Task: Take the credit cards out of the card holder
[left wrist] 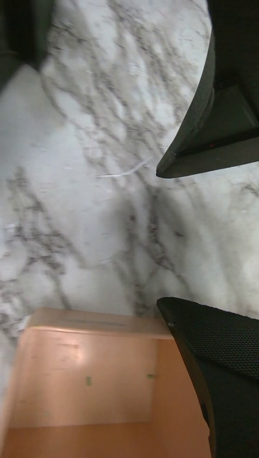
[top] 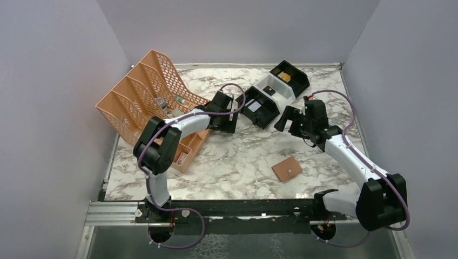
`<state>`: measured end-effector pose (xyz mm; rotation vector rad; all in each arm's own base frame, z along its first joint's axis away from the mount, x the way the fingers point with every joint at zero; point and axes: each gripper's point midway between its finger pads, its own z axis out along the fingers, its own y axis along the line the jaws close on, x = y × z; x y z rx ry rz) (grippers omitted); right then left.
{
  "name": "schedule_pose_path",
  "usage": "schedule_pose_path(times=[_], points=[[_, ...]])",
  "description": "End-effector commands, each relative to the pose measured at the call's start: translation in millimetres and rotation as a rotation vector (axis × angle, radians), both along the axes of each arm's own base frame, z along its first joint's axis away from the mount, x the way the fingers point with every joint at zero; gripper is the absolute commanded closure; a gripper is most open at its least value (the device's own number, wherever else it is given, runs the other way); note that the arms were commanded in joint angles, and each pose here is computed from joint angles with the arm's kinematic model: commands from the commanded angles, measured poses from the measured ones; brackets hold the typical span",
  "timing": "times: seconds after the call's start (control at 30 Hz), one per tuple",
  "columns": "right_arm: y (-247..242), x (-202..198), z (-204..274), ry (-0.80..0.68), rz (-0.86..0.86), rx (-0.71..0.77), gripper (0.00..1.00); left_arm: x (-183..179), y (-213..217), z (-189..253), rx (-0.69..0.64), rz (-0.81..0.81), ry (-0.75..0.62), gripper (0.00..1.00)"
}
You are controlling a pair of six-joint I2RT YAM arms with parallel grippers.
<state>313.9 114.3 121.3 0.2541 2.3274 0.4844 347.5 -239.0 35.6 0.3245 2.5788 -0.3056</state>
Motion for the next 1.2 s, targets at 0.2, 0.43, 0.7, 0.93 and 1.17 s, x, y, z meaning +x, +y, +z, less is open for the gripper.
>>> schedule_pose_path(times=[0.2,0.43,0.7,0.93,1.17], points=[[4,-4,-4,0.06,0.029,0.009,0.01,91,31,-4,0.007,0.167,-0.057,0.16],[7,-5,-8,0.075,0.04,0.017,0.01,125,60,-7,-0.005,0.251,-0.07,0.16],[9,-5,-14,0.1,0.053,0.019,0.01,150,78,0,-0.004,0.328,-0.095,0.16],[8,-5,-16,0.113,0.058,0.009,0.01,168,103,-4,0.019,0.39,-0.097,0.16],[8,-5,-17,0.113,0.063,0.008,0.01,175,118,-2,0.022,0.422,-0.105,0.16]])
